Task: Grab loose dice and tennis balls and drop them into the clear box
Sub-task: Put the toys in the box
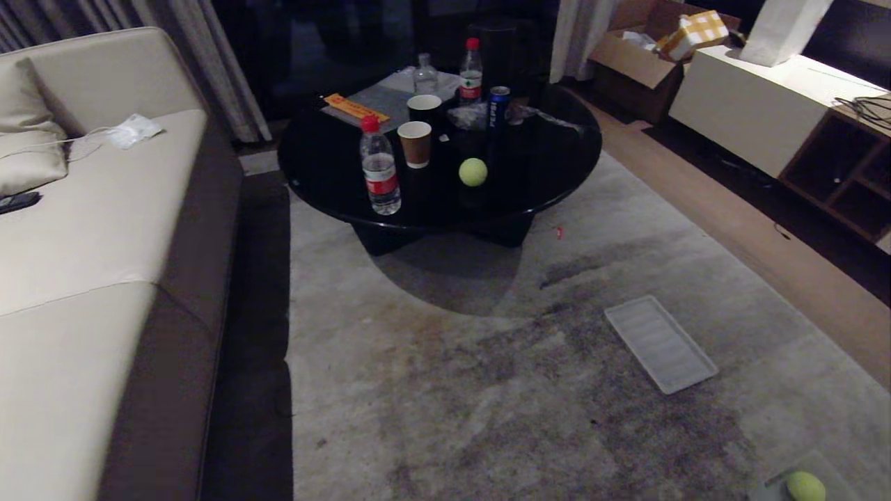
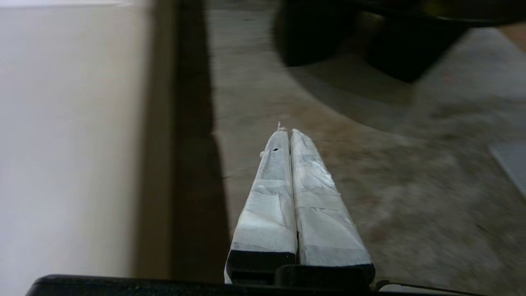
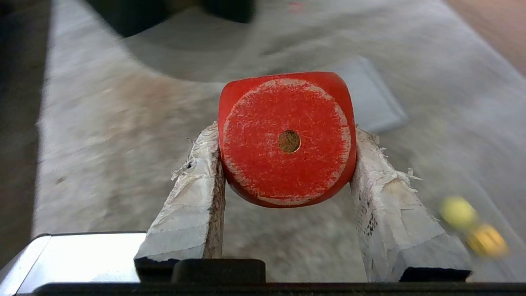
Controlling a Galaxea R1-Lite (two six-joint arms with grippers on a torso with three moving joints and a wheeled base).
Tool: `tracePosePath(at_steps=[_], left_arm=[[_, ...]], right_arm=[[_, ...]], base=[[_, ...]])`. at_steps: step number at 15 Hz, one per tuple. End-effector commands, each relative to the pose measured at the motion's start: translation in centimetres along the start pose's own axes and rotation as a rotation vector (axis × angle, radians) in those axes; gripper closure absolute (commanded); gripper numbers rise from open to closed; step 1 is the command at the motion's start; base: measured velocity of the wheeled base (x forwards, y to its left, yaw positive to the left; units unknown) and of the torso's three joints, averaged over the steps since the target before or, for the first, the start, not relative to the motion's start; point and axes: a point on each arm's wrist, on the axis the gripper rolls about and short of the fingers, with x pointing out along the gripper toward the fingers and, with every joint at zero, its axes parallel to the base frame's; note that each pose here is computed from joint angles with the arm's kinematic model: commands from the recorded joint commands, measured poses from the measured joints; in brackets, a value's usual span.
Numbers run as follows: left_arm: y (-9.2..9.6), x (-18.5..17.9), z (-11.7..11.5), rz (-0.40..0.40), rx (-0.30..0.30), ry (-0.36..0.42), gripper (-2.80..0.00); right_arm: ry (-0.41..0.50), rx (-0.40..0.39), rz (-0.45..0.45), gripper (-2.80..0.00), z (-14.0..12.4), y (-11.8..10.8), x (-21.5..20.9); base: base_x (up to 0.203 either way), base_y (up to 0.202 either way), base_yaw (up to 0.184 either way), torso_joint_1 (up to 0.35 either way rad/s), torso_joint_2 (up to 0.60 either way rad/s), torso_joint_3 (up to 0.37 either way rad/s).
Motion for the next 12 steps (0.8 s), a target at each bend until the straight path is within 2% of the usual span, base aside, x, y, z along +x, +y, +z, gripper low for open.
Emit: tracePosePath(at_steps=[1, 12], left_arm=[[0.0, 0.02, -0.04, 0.001, -0.001, 0.003, 0.0], [0.0, 0.02, -0.04, 0.001, -0.001, 0.003, 0.0]], right_arm=[[0.002, 0.0, 0.001, 0.0, 0.0, 0.0, 0.01], [0.004, 0.0, 0.0, 0.0, -0.03, 0.0, 0.02]], base=[[0.0, 0.011, -0.166, -0.002, 0.01, 0.003], [0.001, 0.01, -0.163, 0.002, 0.0, 0.003]])
